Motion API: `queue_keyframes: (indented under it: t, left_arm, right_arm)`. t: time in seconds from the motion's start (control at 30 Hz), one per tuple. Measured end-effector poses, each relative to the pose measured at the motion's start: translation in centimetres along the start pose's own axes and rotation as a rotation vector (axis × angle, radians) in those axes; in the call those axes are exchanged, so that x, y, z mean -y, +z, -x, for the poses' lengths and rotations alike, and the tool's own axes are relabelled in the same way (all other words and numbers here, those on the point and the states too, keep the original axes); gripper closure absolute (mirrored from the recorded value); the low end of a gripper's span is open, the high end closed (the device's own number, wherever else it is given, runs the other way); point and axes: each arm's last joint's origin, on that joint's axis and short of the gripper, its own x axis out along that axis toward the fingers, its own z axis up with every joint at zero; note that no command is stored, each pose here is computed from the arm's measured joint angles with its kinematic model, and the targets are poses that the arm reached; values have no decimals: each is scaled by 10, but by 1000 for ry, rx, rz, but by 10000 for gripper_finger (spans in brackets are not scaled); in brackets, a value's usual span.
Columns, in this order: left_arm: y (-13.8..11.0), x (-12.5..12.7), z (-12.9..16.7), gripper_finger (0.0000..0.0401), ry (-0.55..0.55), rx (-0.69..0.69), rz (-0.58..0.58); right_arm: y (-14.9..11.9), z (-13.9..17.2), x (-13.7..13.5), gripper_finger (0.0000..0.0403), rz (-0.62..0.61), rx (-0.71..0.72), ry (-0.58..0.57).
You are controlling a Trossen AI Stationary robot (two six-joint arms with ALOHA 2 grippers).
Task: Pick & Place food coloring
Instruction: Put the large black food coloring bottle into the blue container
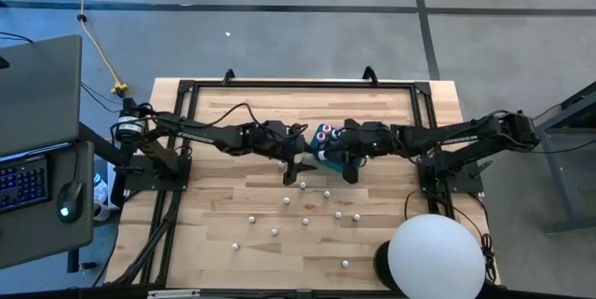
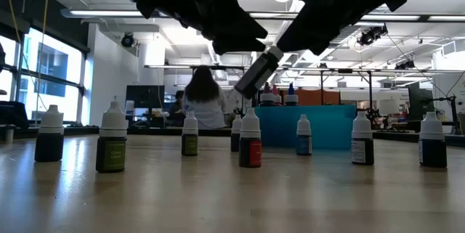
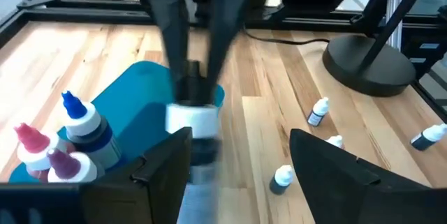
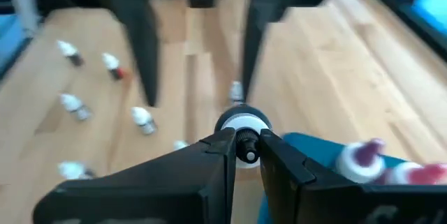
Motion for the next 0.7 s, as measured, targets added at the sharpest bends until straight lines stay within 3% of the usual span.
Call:
queue_keyframes:
  t: [0.23,0.53,0.7]
  left_arm:
    - [15,3,20,165,-9,31,44]
    - [24,6,41,165,-9,20,46]
    - [27,6,43,165,-10,34,44]
  right_arm:
    - [3,6,0,355,0,-21,-22]
    - [34,27,7,355,-15,-205,-280]
    - [25,19,16,355,-88,-320,-320]
